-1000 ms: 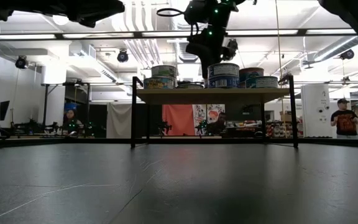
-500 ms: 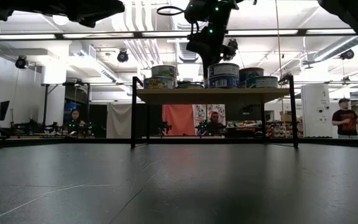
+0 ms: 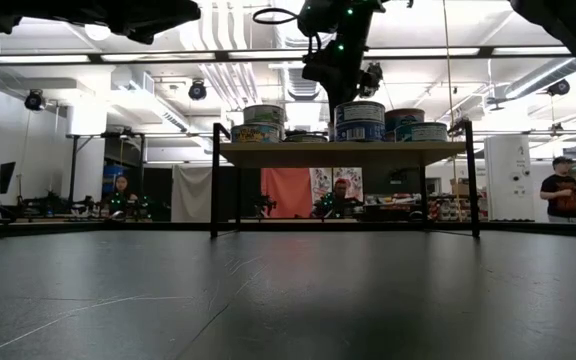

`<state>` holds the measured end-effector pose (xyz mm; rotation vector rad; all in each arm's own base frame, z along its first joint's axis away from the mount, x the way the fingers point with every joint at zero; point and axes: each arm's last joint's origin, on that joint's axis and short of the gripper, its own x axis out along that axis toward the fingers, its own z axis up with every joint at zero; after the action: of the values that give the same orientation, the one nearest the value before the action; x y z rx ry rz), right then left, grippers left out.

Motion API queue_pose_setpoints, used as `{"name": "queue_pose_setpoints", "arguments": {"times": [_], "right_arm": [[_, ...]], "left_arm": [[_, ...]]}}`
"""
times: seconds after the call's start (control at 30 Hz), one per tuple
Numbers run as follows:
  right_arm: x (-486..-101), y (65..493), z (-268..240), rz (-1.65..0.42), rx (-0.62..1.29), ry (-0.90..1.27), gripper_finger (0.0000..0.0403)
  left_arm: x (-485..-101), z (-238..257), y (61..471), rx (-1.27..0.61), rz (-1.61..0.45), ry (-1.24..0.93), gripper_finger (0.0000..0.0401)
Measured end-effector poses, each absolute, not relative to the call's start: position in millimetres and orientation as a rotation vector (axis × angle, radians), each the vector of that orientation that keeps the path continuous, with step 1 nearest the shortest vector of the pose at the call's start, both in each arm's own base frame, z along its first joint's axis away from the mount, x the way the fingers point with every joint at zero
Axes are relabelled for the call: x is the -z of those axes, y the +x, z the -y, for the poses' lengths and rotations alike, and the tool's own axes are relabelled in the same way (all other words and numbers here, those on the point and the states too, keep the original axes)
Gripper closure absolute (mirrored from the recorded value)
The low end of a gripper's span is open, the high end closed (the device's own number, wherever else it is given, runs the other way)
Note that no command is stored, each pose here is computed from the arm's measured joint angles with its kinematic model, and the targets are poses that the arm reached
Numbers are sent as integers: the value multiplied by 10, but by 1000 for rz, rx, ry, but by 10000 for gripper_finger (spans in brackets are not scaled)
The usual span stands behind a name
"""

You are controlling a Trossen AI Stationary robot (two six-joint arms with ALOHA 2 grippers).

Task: Stack canned seafood by type on shelf
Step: Stack the blue pink tuna can on top of the blue pink tuna can on the shelf

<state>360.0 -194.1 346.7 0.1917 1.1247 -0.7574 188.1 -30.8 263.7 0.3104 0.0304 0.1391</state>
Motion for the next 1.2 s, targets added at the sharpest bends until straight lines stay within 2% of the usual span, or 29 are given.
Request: {"name": "queue_pose_setpoints", "arguments": {"times": [0.37, 0.5, 0.7, 0.8, 0.97, 1.1, 1.2], "right_arm": [[-3652, 3495, 1890, -1078, 763, 177, 395], [-3645, 3471, 1869, -1140, 676, 108, 394], [-3702, 3334, 1812, -1205, 687, 122, 394], [-3919, 3183, 1697, -1144, 741, 118, 394], [-4275, 2887, 1404, -1020, 709, 122, 394], [-4367, 2748, 1232, -929, 676, 129, 394], [-4356, 2673, 1086, -870, 622, 106, 394]], "left_arm": [[-2637, 308, 1881, -139, -30, 310, 324], [-2637, 308, 1881, -139, -30, 310, 324], [-2637, 308, 1881, -139, -29, 295, 324], [-2645, 308, 1881, -140, -21, 284, 324], [-2736, 310, 1900, -153, 65, 243, 324], [-2916, 324, 2052, -162, 51, 298, 324], [-3011, 350, 2286, -156, -48, 392, 324]]}}
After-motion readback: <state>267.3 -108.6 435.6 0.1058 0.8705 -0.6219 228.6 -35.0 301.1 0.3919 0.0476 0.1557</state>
